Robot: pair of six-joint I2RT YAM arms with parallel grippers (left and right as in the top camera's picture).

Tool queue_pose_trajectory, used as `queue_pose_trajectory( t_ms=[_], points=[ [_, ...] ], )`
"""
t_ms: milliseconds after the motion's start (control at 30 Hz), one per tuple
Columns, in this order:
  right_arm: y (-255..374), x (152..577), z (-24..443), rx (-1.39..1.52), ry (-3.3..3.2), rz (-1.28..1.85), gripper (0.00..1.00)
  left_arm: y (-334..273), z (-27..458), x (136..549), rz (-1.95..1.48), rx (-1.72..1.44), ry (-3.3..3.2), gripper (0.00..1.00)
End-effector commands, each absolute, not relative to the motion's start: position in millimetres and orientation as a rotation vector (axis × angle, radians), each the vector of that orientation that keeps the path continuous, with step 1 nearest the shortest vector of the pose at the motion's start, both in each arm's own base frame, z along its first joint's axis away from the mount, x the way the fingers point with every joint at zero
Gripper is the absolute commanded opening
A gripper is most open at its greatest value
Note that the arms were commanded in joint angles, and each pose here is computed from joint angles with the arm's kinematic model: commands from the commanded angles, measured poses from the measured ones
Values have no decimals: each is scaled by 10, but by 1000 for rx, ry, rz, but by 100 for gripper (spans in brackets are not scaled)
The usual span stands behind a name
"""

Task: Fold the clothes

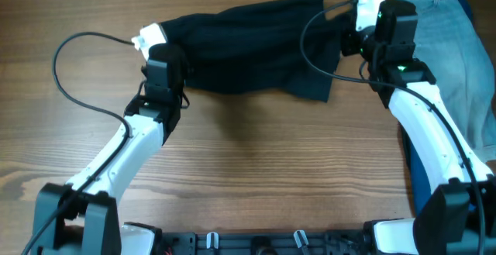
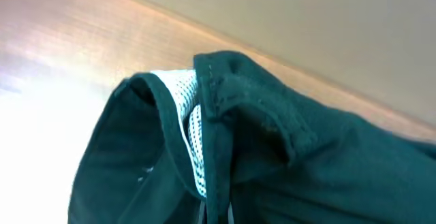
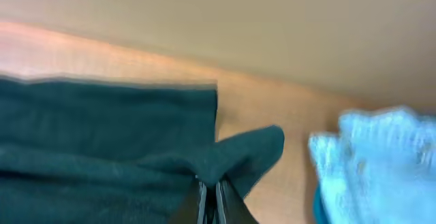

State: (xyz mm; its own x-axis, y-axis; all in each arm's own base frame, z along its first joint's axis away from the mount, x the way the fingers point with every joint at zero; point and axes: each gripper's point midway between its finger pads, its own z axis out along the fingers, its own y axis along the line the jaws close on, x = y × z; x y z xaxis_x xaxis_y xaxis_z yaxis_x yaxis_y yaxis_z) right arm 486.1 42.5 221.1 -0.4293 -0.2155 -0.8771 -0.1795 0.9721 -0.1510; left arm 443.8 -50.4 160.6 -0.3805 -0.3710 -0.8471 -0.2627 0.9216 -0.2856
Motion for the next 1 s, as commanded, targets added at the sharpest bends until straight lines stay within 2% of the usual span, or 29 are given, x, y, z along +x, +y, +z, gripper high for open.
queue_pose_trajectory(
  t_ms=[0, 367, 833, 867, 900, 933, 967],
  points=[
    [66, 5066, 2314, -209, 1970, -233, 4, 72, 1642, 4547, 123, -546, 1878, 4],
    [588, 5210, 1696, -410, 2038, -217, 4, 61, 1267, 4646, 147, -543, 1926, 4],
    [685, 5244, 1620, -424, 2034, -205, 4, 50, 1244, 4714, 135, -545, 1900, 4],
    [685, 5244, 1620, -424, 2034, -205, 4, 58, 1243, 4713, 136, -547, 1900, 8],
    [685, 5245, 1620, -418, 2035, -201, 17, 77, 1239, 4712, 139, -551, 1900, 31],
    [685, 5245, 1621, -395, 2038, -188, 100, 104, 1236, 4710, 143, -556, 1900, 100],
    [684, 5243, 1617, -389, 2041, -184, 100, 126, 1237, 4709, 146, -561, 1899, 100]
  ],
)
